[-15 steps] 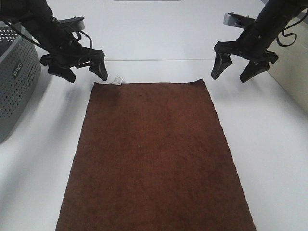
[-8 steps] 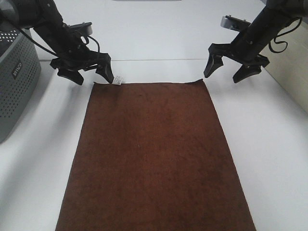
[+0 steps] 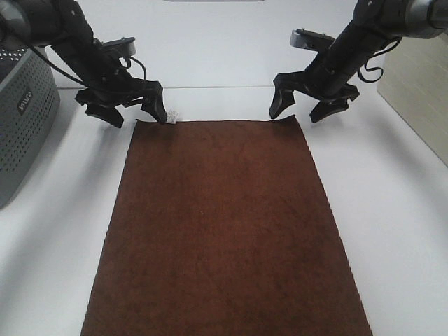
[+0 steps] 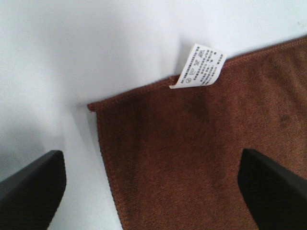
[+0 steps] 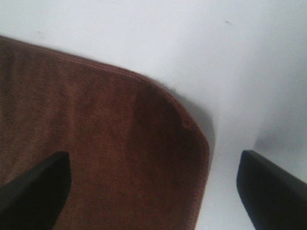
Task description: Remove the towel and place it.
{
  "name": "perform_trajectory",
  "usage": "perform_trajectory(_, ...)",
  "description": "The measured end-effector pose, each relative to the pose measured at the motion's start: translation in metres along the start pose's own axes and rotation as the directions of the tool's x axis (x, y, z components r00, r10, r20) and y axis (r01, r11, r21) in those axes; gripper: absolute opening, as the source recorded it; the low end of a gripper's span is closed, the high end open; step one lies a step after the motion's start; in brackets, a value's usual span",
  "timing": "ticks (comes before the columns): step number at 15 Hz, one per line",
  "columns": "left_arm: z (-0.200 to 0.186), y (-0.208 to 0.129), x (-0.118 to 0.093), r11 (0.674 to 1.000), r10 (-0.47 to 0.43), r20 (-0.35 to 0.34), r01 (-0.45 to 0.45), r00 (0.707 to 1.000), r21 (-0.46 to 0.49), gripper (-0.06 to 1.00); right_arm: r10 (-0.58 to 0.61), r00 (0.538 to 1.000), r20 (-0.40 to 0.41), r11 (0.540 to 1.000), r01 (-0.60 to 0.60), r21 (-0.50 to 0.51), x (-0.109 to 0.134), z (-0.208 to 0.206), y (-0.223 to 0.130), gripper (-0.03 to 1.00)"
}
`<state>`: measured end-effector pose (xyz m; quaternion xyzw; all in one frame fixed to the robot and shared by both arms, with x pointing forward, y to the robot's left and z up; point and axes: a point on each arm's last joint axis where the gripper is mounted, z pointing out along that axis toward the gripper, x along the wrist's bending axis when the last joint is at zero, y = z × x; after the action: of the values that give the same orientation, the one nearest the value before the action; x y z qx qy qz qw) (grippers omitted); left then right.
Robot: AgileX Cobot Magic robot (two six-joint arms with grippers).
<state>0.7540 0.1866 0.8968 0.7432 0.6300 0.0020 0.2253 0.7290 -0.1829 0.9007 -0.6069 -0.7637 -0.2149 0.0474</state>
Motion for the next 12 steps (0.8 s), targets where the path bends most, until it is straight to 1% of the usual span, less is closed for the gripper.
perform_trajectory(2, 0.004, 0.0, 0.002, 1.0, -0.002, -0.003, 0.002, 1.0, -0.01, 0.89, 0.006, 1.0, 0.007, 1.0, -0.006, 0.003, -0.004, 0.01, -0.001, 0.89)
perform_trajectory(4, 0.013, -0.003, 0.004, 1.0, -0.007, -0.005, 0.007, 1.0, 0.005, 0.89, 0.011, 1.0, 0.011, 1.0, -0.011, 0.012, -0.008, 0.019, -0.003, 0.89)
perform_trajectory(8, 0.019, -0.003, 0.005, 1.0, -0.017, 0.005, 0.017, 1.0, 0.004, 0.89, -0.016, 0.998, 0.059, 1.0, 0.016, -0.013, -0.013, 0.021, -0.001, 0.89)
perform_trajectory(12, 0.019, -0.003, 0.005, 1.0, -0.02, 0.009, 0.02, 1.0, 0.003, 0.89, -0.014, 0.998, 0.059, 1.0, 0.015, -0.01, -0.014, 0.024, -0.002, 0.88)
